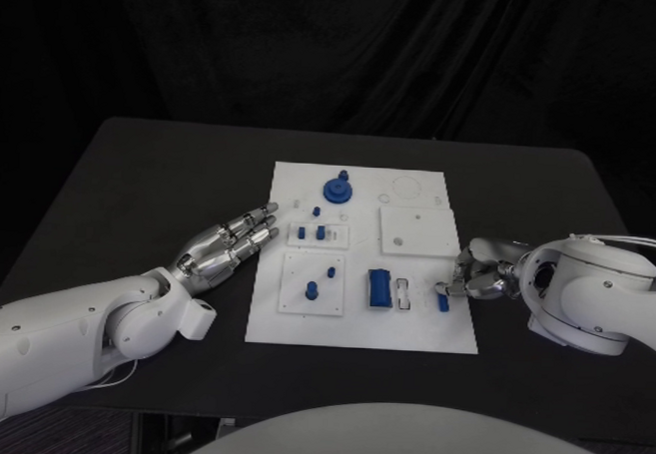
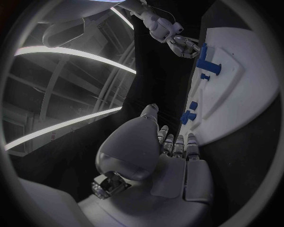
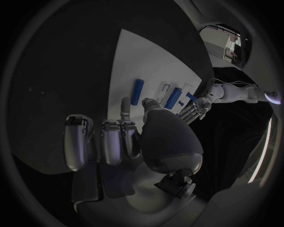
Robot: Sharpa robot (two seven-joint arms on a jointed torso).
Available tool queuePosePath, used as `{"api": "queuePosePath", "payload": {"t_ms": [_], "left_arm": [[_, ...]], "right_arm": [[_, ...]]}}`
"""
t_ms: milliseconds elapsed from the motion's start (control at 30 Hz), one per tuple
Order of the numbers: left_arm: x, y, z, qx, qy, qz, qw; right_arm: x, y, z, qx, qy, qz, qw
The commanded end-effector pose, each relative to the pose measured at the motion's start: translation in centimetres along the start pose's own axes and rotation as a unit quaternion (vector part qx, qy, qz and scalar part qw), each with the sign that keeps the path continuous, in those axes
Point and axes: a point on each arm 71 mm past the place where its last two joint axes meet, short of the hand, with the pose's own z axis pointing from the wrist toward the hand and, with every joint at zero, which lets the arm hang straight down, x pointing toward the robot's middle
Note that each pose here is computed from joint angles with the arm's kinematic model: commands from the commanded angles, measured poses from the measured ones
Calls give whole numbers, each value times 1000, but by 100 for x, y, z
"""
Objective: Assemble the parts on the task board
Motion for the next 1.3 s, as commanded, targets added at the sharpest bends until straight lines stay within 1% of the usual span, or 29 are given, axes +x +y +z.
{"api": "queuePosePath", "payload": {"t_ms": [33,300,667,900,1033,1133,1300], "left_arm": [[3,13,0,-1,0,-1,1000],[-6,16,-3,-3,1,-2,1000],[2,27,18,-5,5,-4,1000],[3,32,19,-8,7,-5,1000],[7,37,21,-10,8,-6,1000],[11,39,26,-9,9,-6,1000],[12,41,27,-9,9,-7,1000]], "right_arm": [[24,5,19,7,-7,-27,1000],[81,68,61,1,2,-29,1000],[176,70,131,8,26,-42,999],[228,70,165,11,37,-39,998],[257,69,195,17,51,-24,998],[262,66,210,20,52,-10,998],[263,44,211,26,50,49,997]]}}
